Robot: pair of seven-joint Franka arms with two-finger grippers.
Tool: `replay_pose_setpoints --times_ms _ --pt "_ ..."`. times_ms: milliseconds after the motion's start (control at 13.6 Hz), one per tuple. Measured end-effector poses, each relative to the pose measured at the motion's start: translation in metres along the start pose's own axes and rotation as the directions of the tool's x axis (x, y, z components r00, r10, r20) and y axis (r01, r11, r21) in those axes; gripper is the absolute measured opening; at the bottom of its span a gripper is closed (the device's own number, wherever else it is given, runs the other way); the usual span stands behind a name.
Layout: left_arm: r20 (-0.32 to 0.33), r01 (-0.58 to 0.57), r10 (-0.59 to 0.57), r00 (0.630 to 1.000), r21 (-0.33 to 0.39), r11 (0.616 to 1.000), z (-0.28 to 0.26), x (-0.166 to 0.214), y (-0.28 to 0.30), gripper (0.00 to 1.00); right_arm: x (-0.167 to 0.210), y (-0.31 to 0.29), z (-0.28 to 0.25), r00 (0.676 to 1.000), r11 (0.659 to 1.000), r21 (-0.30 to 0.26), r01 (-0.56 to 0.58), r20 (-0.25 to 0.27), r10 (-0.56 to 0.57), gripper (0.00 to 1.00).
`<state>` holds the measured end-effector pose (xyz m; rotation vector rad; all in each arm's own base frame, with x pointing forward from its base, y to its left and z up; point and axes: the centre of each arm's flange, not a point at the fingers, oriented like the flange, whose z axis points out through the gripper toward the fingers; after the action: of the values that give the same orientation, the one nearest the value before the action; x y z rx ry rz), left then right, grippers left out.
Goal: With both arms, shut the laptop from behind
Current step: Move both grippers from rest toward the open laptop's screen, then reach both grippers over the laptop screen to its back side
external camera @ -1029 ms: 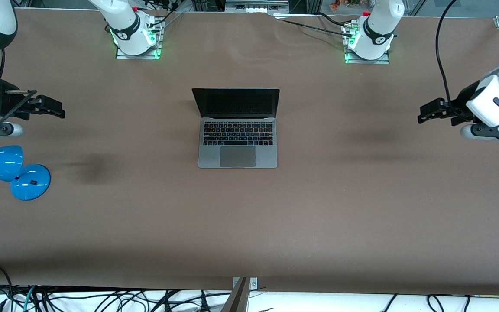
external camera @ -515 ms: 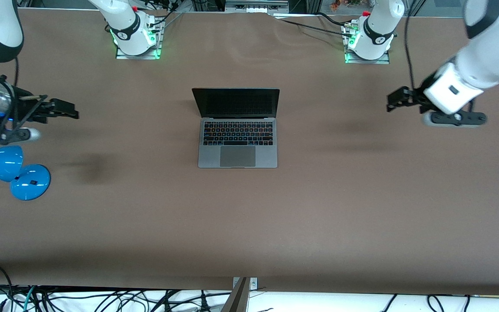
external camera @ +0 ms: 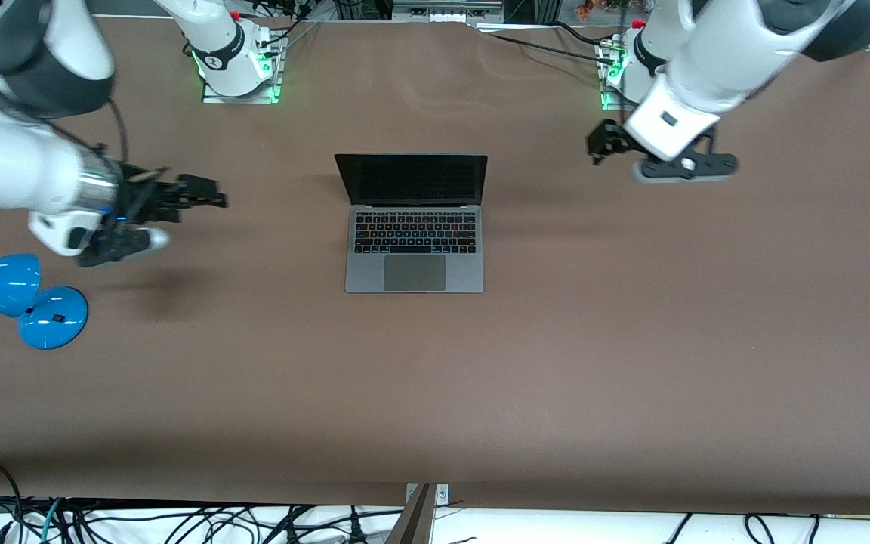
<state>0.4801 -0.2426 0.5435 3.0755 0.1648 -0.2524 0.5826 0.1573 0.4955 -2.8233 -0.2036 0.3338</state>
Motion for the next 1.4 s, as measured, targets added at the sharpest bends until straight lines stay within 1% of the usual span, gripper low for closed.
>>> replay_pose_setpoints --times_ms 74,147,221,294,368,441,588,662,735,809,882,956,1029,1103,1176,1250,1324,1397 --pt "0.007 0.011 -0.011 1.000 -0.007 1.000 0.006 -0.008 0.013 1.00 0.000 -0.026 0.010 0.999 0.999 -0.005 -0.032 0.000 0.032 0.96" --pt "0.010 0.021 -0.021 1.000 -0.010 1.000 0.011 -0.015 0.025 1.00 -0.001 -0.049 0.020 0.998 0.998 -0.012 -0.069 0.007 0.069 0.94" --pt "0.007 0.032 -0.032 0.999 -0.013 0.999 0.016 -0.023 0.037 0.98 -0.004 -0.072 0.032 0.994 0.994 -0.022 -0.111 0.020 0.111 0.87" --pt "0.006 0.044 -0.044 0.999 -0.021 0.999 0.020 -0.030 0.049 0.98 -0.007 -0.091 0.044 0.988 0.988 -0.033 -0.148 0.034 0.149 0.87" --pt "0.007 0.058 -0.058 0.998 -0.034 0.998 0.022 -0.037 0.060 0.98 -0.010 -0.108 0.056 0.982 0.983 -0.046 -0.179 0.050 0.181 0.81" --pt "0.011 0.066 -0.066 0.998 -0.043 0.997 0.025 -0.043 0.069 0.97 -0.012 -0.122 0.069 0.977 0.978 -0.060 -0.200 0.068 0.204 0.67" --pt "0.025 0.083 -0.082 0.996 -0.046 0.996 0.039 -0.057 0.085 0.97 -0.017 -0.139 0.095 0.967 0.973 -0.095 -0.213 0.122 0.223 0.44" --pt "0.036 0.090 -0.089 0.995 -0.048 0.995 0.047 -0.064 0.093 0.93 -0.020 -0.142 0.104 0.961 0.971 -0.115 -0.210 0.157 0.227 0.35" --pt "0.049 0.098 -0.095 0.994 -0.046 0.994 0.055 -0.071 0.100 0.92 -0.024 -0.141 0.111 0.953 0.969 -0.134 -0.208 0.194 0.231 0.26" --pt "0.061 0.102 -0.099 0.993 -0.045 0.994 0.060 -0.077 0.106 0.85 -0.027 -0.140 0.116 0.944 0.967 -0.150 -0.204 0.230 0.235 0.26" --pt "0.070 0.099 -0.096 0.993 -0.043 0.994 0.065 -0.081 0.110 0.72 -0.031 -0.140 0.122 0.935 0.967 -0.164 -0.197 0.265 0.236 0.20" --pt "0.078 0.097 -0.094 0.993 -0.039 0.995 0.069 -0.084 0.113 0.62 -0.035 -0.142 0.127 0.926 0.966 -0.177 -0.187 0.297 0.234 0.10" --pt "0.087 0.091 -0.088 0.992 -0.035 0.995 0.074 -0.087 0.117 0.50 -0.039 -0.144 0.132 0.916 0.967 -0.186 -0.176 0.328 0.230 0.10" --pt "0.097 0.089 -0.085 0.992 -0.032 0.996 0.079 -0.088 0.121 0.41 -0.043 -0.147 0.138 0.906 0.967 -0.193 -0.166 0.357 0.227 0.03" --pt "0.109 0.090 -0.086 0.990 -0.030 0.995 0.084 -0.089 0.124 0.30 -0.045 -0.151 0.145 0.897 0.968 -0.199 -0.154 0.382 0.222 0.01" --pt "0.121 0.089 -0.085 0.989 -0.029 0.996 0.090 -0.090 0.129 0.20 -0.047 -0.154 0.153 0.890 0.969 -0.204 -0.143 0.403 0.216 0.01" --pt "0.137 0.090 -0.086 0.987 -0.030 0.995 0.098 -0.091 0.134 0.08 -0.049 -0.158 0.160 0.884 0.969 -0.208 -0.132 0.418 0.210 0.01" --pt "0.164 0.094 -0.088 0.983 -0.033 0.995 0.106 -0.091 0.138 0.01 -0.050 -0.160 0.168 0.878 0.970 -0.211 -0.123 0.433 0.206 0.01"
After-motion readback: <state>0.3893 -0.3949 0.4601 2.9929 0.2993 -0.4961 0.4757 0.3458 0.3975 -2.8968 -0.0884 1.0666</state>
